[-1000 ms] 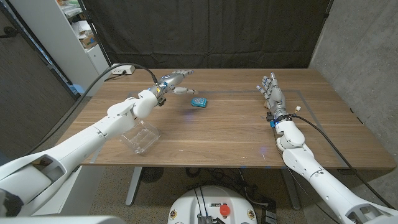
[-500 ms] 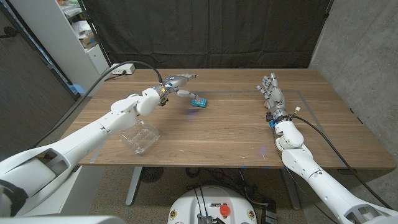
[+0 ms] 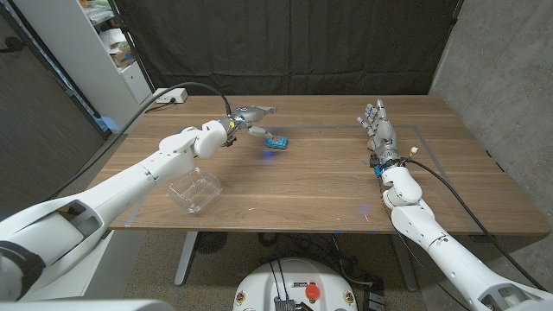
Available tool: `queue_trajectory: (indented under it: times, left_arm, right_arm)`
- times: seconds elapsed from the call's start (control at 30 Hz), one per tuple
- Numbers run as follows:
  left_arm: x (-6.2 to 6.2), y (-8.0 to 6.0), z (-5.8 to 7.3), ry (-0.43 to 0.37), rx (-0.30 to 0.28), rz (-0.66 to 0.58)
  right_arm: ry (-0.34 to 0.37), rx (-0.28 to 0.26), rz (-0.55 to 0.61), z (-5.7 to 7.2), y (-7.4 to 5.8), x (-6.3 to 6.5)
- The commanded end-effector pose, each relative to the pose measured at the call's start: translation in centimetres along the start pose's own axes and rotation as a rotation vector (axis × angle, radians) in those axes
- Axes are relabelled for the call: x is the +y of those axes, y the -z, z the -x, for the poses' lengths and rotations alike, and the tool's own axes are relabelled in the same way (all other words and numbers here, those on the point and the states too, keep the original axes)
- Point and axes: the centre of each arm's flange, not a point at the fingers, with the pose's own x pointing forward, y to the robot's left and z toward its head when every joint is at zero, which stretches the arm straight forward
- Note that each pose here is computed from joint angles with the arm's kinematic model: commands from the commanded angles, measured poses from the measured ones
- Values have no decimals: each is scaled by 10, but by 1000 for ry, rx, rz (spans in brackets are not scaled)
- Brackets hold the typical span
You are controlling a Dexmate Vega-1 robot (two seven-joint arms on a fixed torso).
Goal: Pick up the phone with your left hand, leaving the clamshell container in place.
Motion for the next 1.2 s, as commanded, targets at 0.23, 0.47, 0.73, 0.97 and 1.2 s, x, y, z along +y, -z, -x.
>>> queue_trajectory:
  times: [0.23, 0.47, 0.73, 0.97, 1.2]
  left_arm:
    - [-1, -6, -14, 63, 6, -99]
    - [-4, -3, -20, 91, 22, -113]
    - [-11, -7, -23, 99, 7, -154]
    - [-15, -10, -26, 113, -2, -173]
    - [-18, -9, -28, 127, -3, -173]
  right_arm:
    - [11, -16, -12, -3, -4, -1]
    - [13, -16, -16, -7, -3, 0]
    - [13, -20, -20, -10, -3, 1]
    - [15, -27, -20, -11, -4, 2]
    - [20, -28, -23, -9, -3, 4]
